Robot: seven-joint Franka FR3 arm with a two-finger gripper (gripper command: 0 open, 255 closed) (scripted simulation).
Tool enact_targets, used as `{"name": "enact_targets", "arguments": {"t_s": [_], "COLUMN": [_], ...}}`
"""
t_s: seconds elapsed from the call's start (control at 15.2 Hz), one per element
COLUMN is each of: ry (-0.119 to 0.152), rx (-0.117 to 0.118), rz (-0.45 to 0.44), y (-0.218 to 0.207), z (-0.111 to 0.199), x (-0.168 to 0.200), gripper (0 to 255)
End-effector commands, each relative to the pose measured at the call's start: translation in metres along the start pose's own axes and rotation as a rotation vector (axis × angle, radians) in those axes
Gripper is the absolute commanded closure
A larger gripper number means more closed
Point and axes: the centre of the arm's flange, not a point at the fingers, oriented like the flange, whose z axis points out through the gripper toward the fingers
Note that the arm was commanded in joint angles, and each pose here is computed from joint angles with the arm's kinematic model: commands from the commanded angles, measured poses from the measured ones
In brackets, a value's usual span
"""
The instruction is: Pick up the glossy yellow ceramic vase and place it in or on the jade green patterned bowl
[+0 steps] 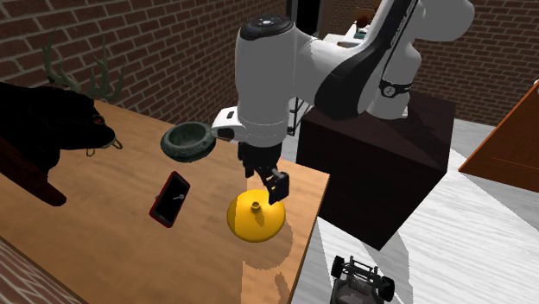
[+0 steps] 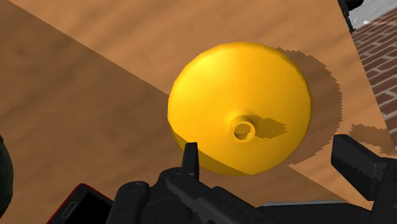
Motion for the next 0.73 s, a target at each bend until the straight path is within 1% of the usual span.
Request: {"name": "enact_targets", "arguments": {"t_s": [0.0, 0.07, 0.53, 0.66], "ry": [0.0, 0.0, 0.0, 0.0], "rx": [-0.002, -0.002, -0.002, -0.002], "rz": [0.007, 0.008, 0.008, 0.008], "y": [0.001, 0.001, 0.001, 0.001], "z": [0.017, 0.019, 0.059, 0.059], "x": [0.02, 0.021, 0.021, 0.021], "gripper": [0, 0, 0, 0]}}
